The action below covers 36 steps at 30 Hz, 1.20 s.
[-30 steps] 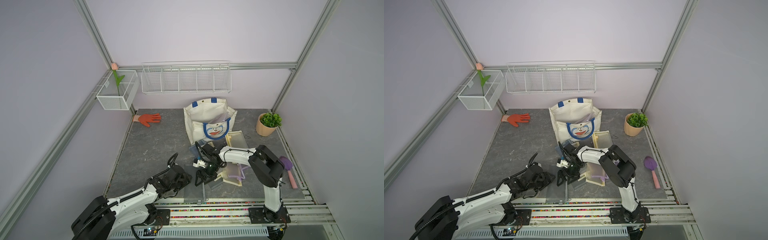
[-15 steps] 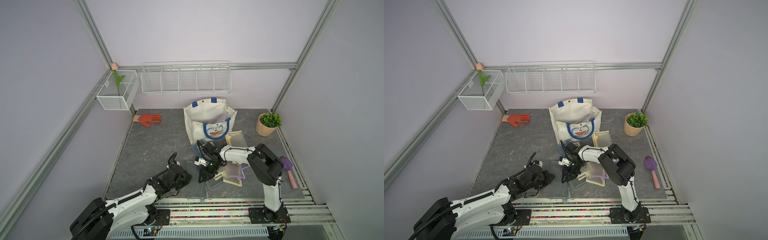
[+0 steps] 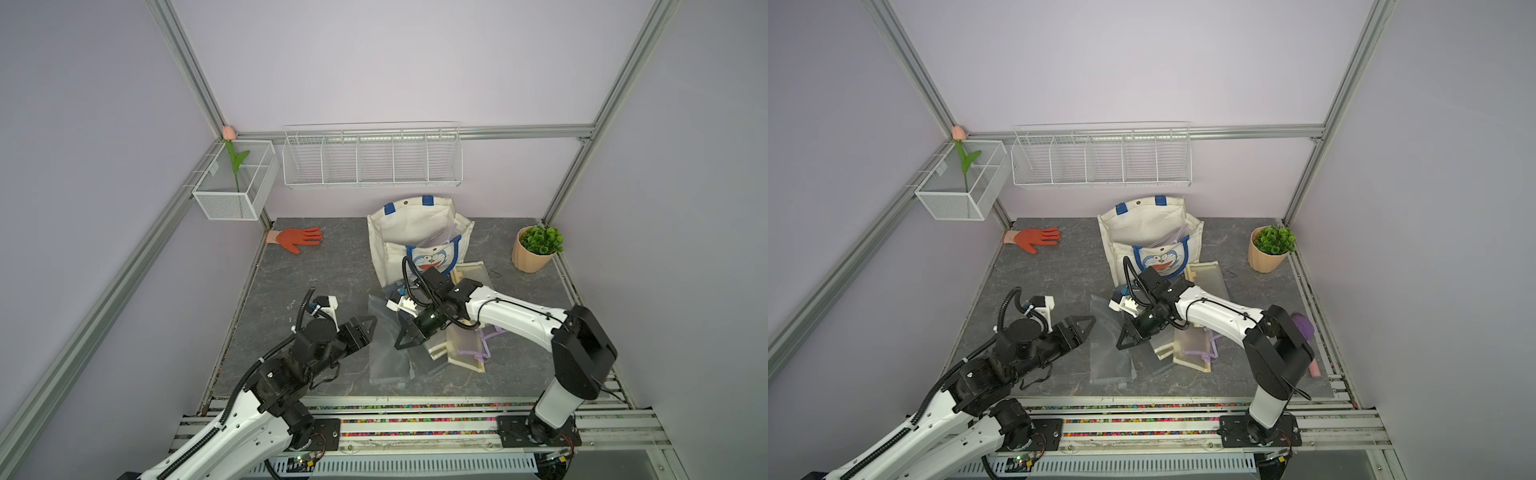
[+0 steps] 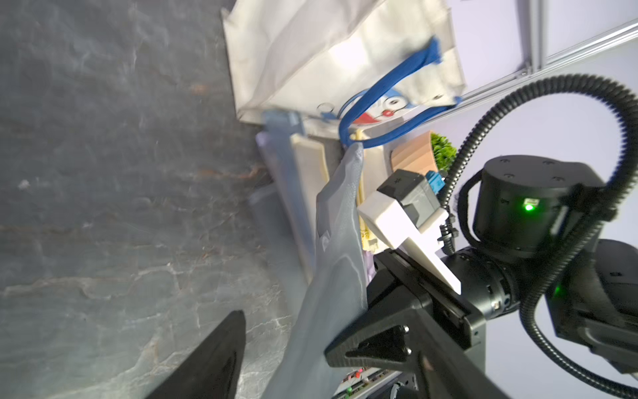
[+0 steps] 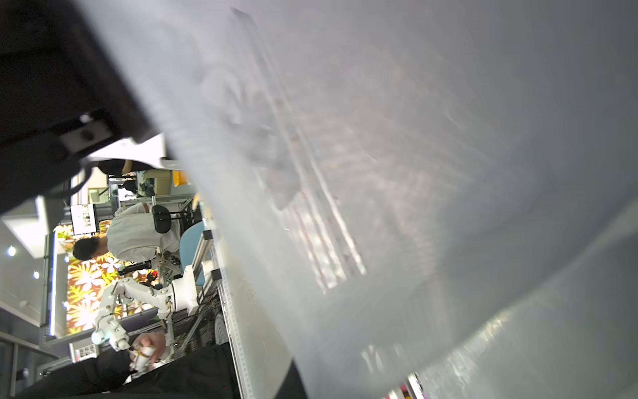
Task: Put the pencil pouch into the canvas bag
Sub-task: Pick up the pencil pouch from the center of the board.
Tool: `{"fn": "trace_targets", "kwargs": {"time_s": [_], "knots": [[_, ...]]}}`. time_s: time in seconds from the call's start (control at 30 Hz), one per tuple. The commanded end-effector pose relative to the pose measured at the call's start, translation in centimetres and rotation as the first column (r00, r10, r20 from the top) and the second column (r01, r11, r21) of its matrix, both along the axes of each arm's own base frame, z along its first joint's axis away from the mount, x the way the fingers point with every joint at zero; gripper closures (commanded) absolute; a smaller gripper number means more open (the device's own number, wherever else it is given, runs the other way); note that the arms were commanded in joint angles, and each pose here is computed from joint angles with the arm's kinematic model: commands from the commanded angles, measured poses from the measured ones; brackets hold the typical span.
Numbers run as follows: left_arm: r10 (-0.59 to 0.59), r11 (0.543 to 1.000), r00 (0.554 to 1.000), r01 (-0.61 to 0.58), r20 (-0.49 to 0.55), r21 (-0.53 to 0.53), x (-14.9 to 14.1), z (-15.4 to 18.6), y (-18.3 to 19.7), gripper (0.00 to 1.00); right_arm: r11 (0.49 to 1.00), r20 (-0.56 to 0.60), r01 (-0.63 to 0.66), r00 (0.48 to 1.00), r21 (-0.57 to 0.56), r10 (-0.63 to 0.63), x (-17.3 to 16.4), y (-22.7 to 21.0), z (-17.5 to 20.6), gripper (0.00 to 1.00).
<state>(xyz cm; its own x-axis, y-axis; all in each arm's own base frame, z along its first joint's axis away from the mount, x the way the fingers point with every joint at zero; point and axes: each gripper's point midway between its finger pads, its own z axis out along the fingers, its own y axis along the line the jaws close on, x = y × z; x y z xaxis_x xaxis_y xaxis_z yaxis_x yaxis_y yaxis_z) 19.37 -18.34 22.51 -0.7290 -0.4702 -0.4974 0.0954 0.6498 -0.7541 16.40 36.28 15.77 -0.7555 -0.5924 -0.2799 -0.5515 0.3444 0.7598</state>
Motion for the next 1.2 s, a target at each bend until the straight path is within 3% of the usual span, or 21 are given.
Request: {"fn": "trace_targets", "kwargs": {"time_s": [0.0, 0.13, 0.2, 0.27, 0.4, 0.47, 0.6, 0.67, 0.77, 0.87, 0.97, 1.17], "knots": [[-0.092, 0.990, 0.995, 0.087, 0.044, 0.112, -0.7, 0.5, 0.0, 0.20, 0.996, 0.018, -0.036, 0.999, 0.082, 0.034, -0.3, 0.3, 2.1, 0.93], [-0.208, 0.974, 0.976, 0.201, 0.067, 0.101, -0.8, 1.5, -2.5, 0.20, 0.990, 0.036, -0.036, 0.999, 0.137, 0.031, -0.1, 0.5, 3.6, 0.93], [-0.253, 0.966, 0.964, 0.247, 0.082, 0.073, -0.8, 2.0, -3.7, 0.28, 0.988, 0.033, -0.023, 0.999, 0.152, 0.018, 0.3, 0.6, 4.0, 0.93], [-0.274, 0.961, 0.956, 0.271, 0.104, 0.049, -0.7, 2.5, -4.4, 0.42, 0.986, 0.035, -0.013, 0.999, 0.165, 0.007, 0.7, 0.6, 4.4, 0.93], [-0.284, 0.959, 0.950, 0.279, 0.128, 0.056, -0.6, 3.2, -4.7, 0.86, 0.978, 0.051, 0.025, 0.998, 0.208, -0.037, 1.7, 0.4, 5.7, 0.90], [-0.285, 0.958, 0.947, 0.276, 0.146, 0.080, -0.3, 3.8, -4.6, 1.00, 0.976, 0.063, 0.043, 0.996, 0.213, -0.057, 2.3, 0.1, 6.1, 0.85], [-0.276, 0.953, 0.943, 0.243, 0.185, 0.179, 0.9, 5.5, -4.3, 1.00, 0.983, 0.119, 0.090, 0.987, 0.159, -0.109, 3.3, -1.0, 6.6, 0.50], [-0.279, 0.942, 0.937, 0.225, 0.209, 0.249, 1.9, 6.7, -4.3, 1.00, 0.984, 0.152, 0.126, 0.978, 0.123, -0.144, 3.8, -2.1, 6.7, 0.38], [-0.300, 0.908, 0.927, 0.204, 0.227, 0.367, 3.8, 8.5, -4.8, 1.00, 0.978, 0.207, 0.194, 0.956, 0.077, -0.206, 4.4, -4.3, 7.1, 0.17], [-0.337, 0.851, 0.910, 0.184, 0.241, 0.492, 6.2, 10.4, -5.7, 1.00, 0.960, 0.247, 0.274, 0.927, 0.063, -0.281, 5.3, -6.6, 8.5, 0.01], [-0.362, 0.798, 0.891, 0.145, 0.273, 0.586, 8.6, 12.8, -6.5, 1.00, 0.932, 0.275, 0.361, 0.894, 0.030, -0.355, 6.5, -9.0, 9.2, 0.08], [-0.411, 0.762, 0.817, 0.063, 0.406, 0.644, 12.8, 19.6, -8.7, 1.00, 0.857, 0.308, 0.512, 0.824, -0.048, -0.475, 7.9, -13.5, 8.6, 0.12]]}}
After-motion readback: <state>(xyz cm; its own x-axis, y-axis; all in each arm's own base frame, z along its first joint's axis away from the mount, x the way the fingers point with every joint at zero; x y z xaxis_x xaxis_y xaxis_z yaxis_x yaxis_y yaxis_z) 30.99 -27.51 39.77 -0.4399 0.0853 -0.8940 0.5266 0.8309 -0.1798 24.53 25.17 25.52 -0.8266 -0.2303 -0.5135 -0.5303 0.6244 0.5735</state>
